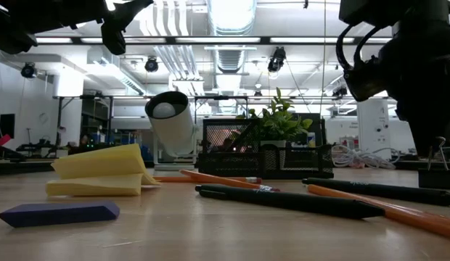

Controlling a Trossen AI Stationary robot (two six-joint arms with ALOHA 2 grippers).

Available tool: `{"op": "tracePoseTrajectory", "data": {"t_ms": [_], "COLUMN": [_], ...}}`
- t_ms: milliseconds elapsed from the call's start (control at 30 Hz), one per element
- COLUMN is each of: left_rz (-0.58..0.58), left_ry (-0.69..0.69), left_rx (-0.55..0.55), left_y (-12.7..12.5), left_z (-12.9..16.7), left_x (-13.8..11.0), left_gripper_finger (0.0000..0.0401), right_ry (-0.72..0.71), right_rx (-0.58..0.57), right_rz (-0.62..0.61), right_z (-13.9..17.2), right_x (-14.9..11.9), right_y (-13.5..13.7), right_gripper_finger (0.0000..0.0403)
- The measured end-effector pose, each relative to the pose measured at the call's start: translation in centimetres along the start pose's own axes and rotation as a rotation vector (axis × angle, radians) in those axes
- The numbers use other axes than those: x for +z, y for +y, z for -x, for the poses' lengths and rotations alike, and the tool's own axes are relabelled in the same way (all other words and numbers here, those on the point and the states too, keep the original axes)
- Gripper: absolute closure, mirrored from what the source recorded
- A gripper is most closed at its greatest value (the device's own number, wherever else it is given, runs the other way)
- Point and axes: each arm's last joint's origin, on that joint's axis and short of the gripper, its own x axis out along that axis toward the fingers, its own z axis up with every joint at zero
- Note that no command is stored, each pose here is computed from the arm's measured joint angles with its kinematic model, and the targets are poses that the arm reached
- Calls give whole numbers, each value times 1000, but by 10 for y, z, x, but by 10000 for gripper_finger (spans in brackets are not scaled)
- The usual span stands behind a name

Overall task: Pick and place office supplies into organizer
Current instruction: Put the top right black binder clip into the black desk organizer

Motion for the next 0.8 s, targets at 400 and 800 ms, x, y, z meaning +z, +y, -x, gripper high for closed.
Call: {"op": "tracePoseTrajectory", "data": {"t_ms": [400, 800], "left_rz": [-1, -2], "left_ry": [4, 5], "left_rx": [1, 2], "left_y": [1, 1], "left_z": [0, 1], "left_x": [-1, -1], "left_gripper_finger": [230, 230], "right_ry": [35, 43], "right_rx": [-20, -18], "right_rz": [18, 14], "right_z": [-7, -8], "right_x": [0, 0], "right_y": [0, 0], "right_gripper_finger": [224, 266]}}
